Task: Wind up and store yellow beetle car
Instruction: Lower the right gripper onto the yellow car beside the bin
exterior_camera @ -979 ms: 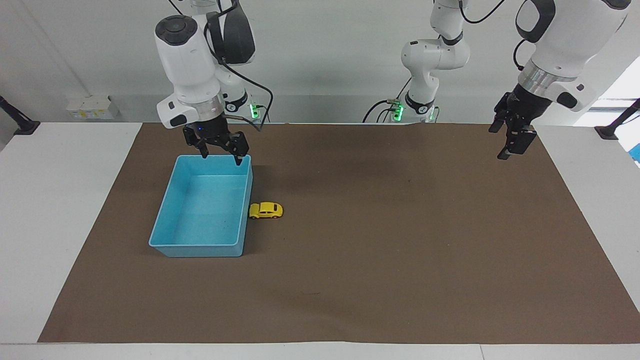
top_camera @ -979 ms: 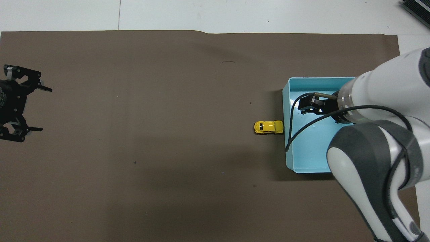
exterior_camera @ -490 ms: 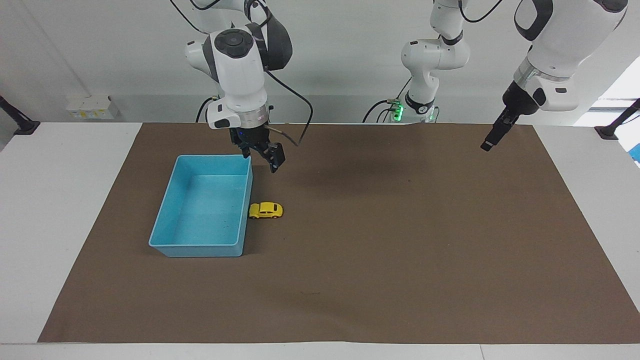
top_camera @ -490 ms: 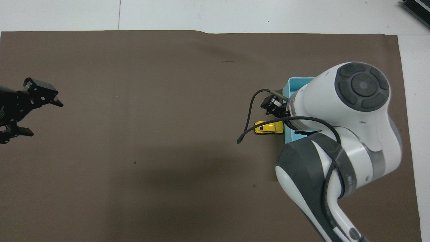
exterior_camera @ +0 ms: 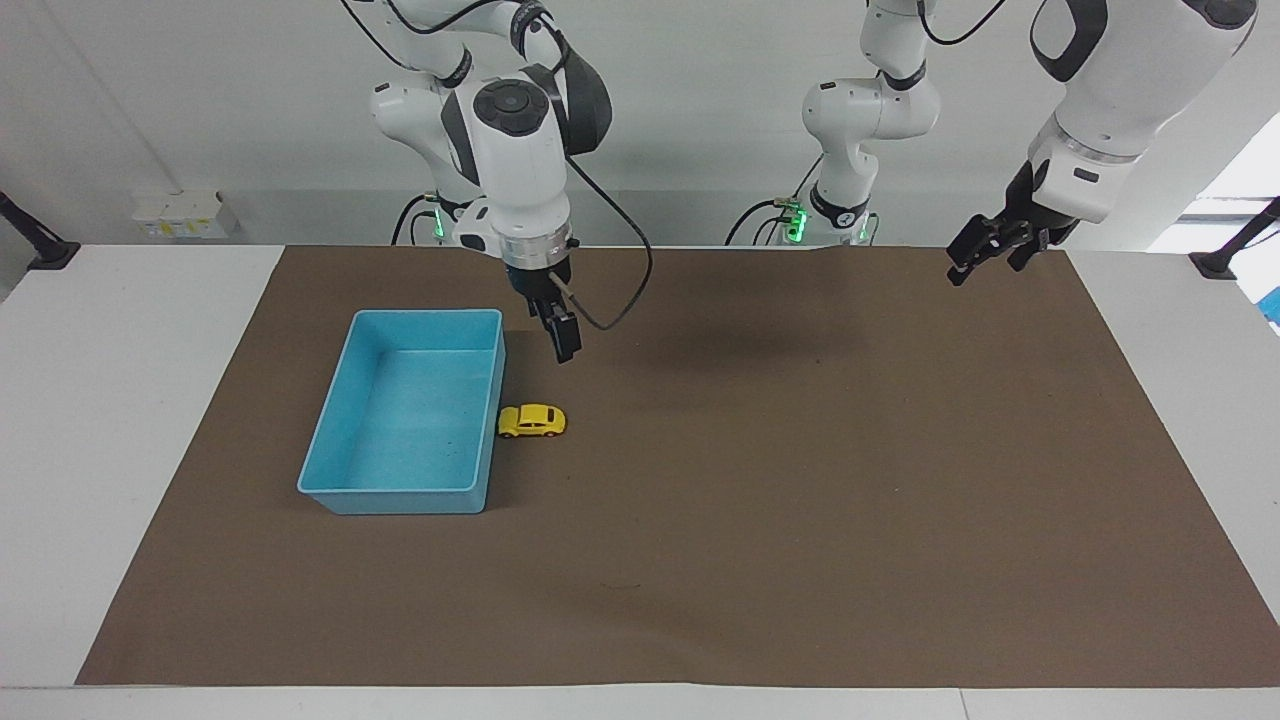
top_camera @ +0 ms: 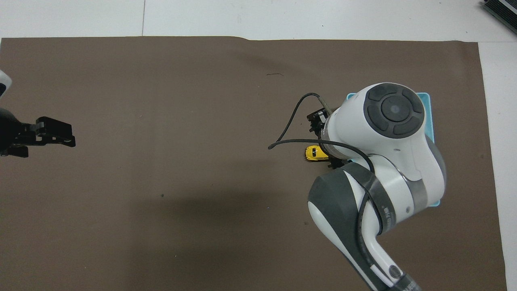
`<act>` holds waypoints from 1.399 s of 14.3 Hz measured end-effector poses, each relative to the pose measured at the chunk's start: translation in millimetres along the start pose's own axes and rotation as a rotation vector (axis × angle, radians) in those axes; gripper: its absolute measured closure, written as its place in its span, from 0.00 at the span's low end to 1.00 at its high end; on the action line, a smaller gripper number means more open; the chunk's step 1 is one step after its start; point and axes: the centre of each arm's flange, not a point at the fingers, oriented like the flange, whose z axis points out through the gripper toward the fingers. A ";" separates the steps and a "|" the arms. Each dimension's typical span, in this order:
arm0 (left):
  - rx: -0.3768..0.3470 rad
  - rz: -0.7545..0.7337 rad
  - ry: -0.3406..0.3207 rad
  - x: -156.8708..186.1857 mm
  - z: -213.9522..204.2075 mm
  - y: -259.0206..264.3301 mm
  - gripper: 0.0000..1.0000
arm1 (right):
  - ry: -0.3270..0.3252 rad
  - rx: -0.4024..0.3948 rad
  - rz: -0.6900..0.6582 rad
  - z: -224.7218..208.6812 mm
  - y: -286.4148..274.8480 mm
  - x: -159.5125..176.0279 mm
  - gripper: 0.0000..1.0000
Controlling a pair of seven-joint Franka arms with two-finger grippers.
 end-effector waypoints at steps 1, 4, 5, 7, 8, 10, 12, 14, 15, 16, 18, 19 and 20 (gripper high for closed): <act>0.016 0.090 -0.002 -0.4 -0.1 -2.2 0.00 | 0.028 -0.004 0.063 7.8 -2.3 1.9 0.00; 0.028 0.239 -0.004 -2.0 -2.2 -4.6 0.00 | 0.068 -0.017 0.208 37.1 -10.4 3.8 0.00; 0.028 0.251 -0.001 -3.0 -5.7 -4.9 0.00 | 0.070 -0.024 0.242 47.1 -13.0 3.8 0.00; 0.028 0.261 0.008 -8.0 -23.5 -6.1 0.00 | 0.070 -0.032 0.302 65.2 -17.9 3.5 0.00; 0.028 0.266 0.027 -10.5 -37.2 -5.2 0.00 | 0.071 -0.031 0.322 74.8 -19.8 3.5 0.00; 0.024 0.277 0.065 -15.2 -57.6 0.7 0.00 | 0.090 -0.027 0.336 98.7 -19.8 5.5 0.00; 0.024 0.286 0.071 -17.5 -61.9 5.9 0.00 | 0.112 -0.030 0.345 128.9 -17.9 7.4 0.00; 0.024 0.288 0.065 -18.0 -60.7 6.7 0.00 | 0.107 -0.029 0.355 156.4 -15.6 9.1 0.00; 0.024 0.287 0.061 -18.0 -59.8 6.1 0.00 | 0.102 -0.025 0.362 169.4 -12.5 13.4 0.00; 0.024 0.285 0.057 -17.9 -58.3 5.0 0.00 | 0.098 -0.022 0.372 180.7 -7.7 20.6 0.00; 0.024 0.285 0.045 -17.5 -53.5 3.8 0.00 | 0.091 -0.021 0.387 197.4 2.3 31.6 0.00; 0.024 0.285 0.038 -17.3 -50.3 3.7 0.00 | 0.089 -0.020 0.388 201.7 5.2 33.1 0.00; 0.024 0.284 0.032 -17.0 -47.6 3.1 0.00 | 0.089 -0.020 0.386 203.3 6.4 32.3 0.01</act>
